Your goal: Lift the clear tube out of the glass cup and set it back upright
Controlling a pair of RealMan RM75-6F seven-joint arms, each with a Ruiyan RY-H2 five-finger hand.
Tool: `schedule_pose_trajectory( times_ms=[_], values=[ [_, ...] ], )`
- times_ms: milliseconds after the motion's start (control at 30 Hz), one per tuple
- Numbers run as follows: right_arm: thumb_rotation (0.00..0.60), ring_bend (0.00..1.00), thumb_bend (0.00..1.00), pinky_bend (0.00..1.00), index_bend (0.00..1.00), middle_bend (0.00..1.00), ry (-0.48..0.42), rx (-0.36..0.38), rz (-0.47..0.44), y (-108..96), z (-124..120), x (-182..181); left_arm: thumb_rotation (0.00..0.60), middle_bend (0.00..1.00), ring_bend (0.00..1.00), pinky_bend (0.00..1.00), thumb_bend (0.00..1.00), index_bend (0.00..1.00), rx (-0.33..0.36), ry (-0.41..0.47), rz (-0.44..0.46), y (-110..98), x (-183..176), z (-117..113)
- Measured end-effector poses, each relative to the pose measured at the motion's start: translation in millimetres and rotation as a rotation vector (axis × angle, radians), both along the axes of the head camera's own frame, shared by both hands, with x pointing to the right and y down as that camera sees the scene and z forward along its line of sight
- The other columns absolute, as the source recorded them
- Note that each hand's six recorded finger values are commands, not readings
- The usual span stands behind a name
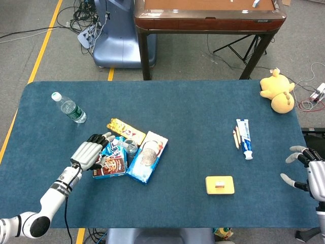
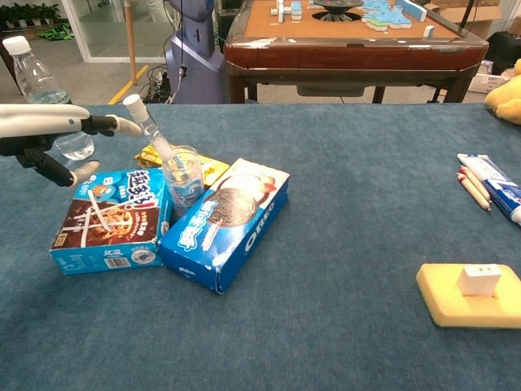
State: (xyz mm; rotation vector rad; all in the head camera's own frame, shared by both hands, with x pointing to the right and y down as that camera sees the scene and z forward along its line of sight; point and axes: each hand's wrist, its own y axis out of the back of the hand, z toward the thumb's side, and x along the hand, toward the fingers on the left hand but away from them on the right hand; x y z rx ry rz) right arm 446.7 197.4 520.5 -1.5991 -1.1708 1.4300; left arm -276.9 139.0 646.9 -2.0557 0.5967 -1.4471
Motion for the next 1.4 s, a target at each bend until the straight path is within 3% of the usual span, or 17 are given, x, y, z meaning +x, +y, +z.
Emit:
schedule_pose_trajectory(
  times_ms=[1400],
  values=[
    [0.6, 0.27, 0.01, 0.5, 0.53, 0.32, -0.028, 0.029, 0.015, -2.8, -10.2, 4.3, 0.6, 0.0, 0.0, 0.0, 0.62, 0.0, 0.028, 0.001, 0.144, -12.7, 77.3, -14.3]
  ],
)
